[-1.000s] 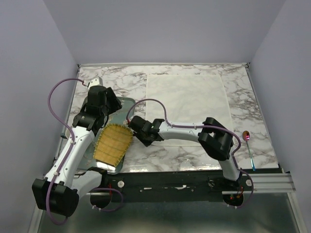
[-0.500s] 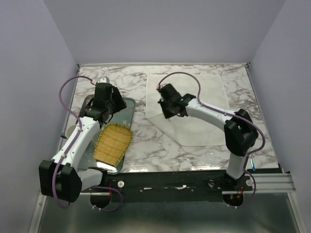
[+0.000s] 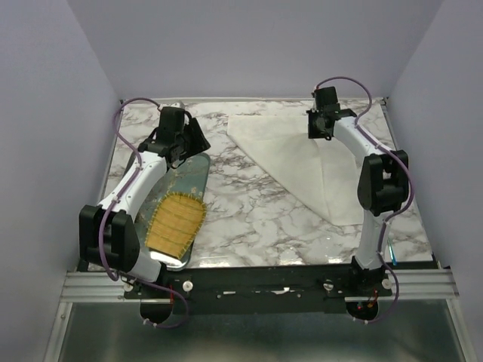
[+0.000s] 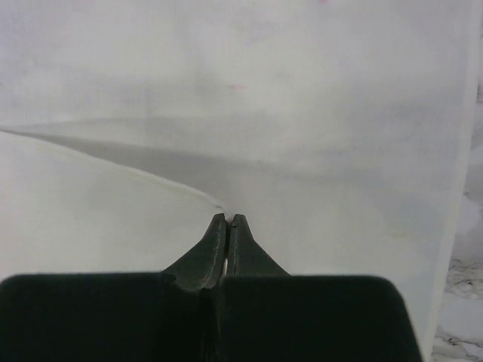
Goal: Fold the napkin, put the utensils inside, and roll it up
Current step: Fold the napkin
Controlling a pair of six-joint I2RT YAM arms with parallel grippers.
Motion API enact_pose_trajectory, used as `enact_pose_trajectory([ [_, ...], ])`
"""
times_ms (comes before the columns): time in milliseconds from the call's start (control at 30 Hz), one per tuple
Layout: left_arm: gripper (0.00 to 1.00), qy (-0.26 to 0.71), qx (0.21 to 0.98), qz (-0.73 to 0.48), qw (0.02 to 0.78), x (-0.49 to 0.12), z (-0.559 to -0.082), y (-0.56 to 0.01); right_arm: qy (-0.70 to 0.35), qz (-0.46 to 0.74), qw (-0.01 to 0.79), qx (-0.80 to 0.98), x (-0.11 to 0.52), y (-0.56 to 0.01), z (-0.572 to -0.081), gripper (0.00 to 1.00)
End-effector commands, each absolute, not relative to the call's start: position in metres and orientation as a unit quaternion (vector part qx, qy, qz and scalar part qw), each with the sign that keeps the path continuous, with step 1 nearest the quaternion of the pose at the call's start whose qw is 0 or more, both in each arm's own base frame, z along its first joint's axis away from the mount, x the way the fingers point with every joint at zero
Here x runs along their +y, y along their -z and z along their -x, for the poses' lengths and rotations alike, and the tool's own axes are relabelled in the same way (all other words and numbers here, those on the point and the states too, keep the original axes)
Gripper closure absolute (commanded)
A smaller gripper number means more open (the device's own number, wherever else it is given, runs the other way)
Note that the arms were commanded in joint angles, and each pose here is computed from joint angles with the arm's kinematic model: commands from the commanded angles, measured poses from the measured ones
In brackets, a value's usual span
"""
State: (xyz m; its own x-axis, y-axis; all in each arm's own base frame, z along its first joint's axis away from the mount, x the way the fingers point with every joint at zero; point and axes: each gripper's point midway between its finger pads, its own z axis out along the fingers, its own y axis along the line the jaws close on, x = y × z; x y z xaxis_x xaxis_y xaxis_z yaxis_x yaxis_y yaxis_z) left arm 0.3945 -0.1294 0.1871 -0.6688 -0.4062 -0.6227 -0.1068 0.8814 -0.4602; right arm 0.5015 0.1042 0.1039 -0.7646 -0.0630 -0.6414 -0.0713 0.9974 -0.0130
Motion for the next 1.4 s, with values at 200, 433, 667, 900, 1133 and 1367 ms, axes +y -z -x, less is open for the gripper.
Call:
enact_pose_trajectory([
  [200,0.35,0.212,0.899,0.126,0.361,-0.142,-0.406,-0.179,-0.003,0.017,0.362,0.932,0.059,-0.111,-0.561,0.99],
  [433,0.35,0.204,0.901,0.125,0.361,-0.139,-0.408,-0.178,-0.003,0.009,0.372,0.928,0.049,-0.113,-0.587,0.99],
  [667,0.35,0.199,0.904,0.123,0.358,-0.139,-0.41,-0.176,0.0,-0.011,0.379,0.925,0.033,-0.113,-0.599,0.99],
  [900,0.35,0.201,0.904,0.12,0.358,-0.14,-0.412,-0.176,-0.004,-0.036,0.384,0.922,0.014,-0.109,-0.61,0.99],
  [1133,0.33,0.205,0.905,0.121,0.352,-0.143,-0.415,-0.173,-0.017,-0.046,0.401,0.915,0.007,-0.115,-0.623,0.99],
  [1367,0.33,0.206,0.904,0.121,0.355,-0.144,-0.418,-0.176,-0.022,-0.049,0.419,0.906,0.007,-0.118,-0.636,0.99],
])
